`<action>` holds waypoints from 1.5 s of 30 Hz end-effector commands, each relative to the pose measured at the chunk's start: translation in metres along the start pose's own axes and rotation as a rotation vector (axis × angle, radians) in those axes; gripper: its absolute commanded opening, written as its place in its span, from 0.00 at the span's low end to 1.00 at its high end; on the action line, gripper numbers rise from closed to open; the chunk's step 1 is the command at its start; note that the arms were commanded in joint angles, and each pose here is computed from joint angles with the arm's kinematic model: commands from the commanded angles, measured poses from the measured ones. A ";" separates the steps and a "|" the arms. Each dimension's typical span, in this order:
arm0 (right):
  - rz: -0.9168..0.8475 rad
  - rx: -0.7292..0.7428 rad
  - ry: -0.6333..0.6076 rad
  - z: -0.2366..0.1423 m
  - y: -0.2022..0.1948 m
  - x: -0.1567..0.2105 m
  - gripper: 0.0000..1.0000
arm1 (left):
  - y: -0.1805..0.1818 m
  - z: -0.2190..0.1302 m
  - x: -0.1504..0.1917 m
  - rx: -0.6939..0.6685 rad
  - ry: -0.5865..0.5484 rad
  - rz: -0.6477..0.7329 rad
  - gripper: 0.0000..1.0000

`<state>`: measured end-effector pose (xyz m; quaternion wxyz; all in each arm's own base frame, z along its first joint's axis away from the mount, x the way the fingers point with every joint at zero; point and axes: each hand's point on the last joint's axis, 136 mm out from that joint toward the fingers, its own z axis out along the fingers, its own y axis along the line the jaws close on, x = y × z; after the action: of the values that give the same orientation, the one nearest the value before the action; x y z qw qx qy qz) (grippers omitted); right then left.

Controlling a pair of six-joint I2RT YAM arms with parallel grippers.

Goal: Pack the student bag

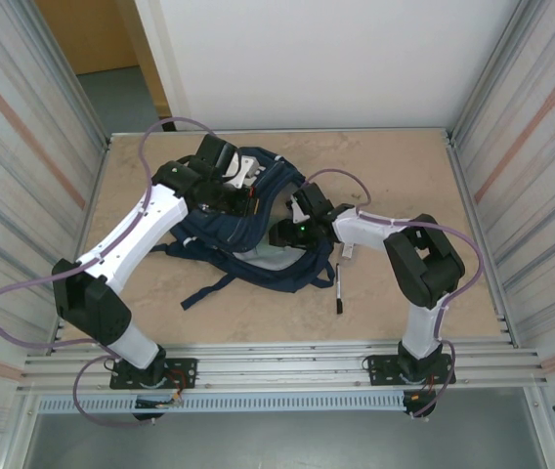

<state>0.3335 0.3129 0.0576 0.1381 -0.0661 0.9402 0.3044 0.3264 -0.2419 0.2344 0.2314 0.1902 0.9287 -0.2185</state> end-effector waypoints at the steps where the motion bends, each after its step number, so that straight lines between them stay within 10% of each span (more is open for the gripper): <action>1: -0.044 -0.024 0.013 0.010 0.013 -0.005 0.57 | -0.018 -0.020 -0.008 0.074 -0.051 0.000 0.00; 15: 0.057 -0.186 0.000 0.035 0.052 -0.007 0.35 | -0.020 -0.023 -0.005 0.087 -0.039 -0.007 0.00; 29: 0.360 -0.171 -0.308 0.020 0.034 -0.064 0.12 | -0.026 -0.027 -0.005 0.119 -0.055 -0.028 0.00; 39: 0.562 -0.078 -0.588 0.011 0.010 -0.104 0.18 | -0.029 -0.022 -0.006 0.149 -0.064 -0.056 0.00; 45: 0.461 -0.195 -0.518 0.016 0.060 -0.097 0.53 | -0.026 -0.019 0.002 0.153 -0.068 -0.117 0.00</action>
<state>0.4231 0.3499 0.0816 0.2846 0.2421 0.8398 0.3939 0.3181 -0.2496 0.2273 0.2125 0.1543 0.9288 -0.2615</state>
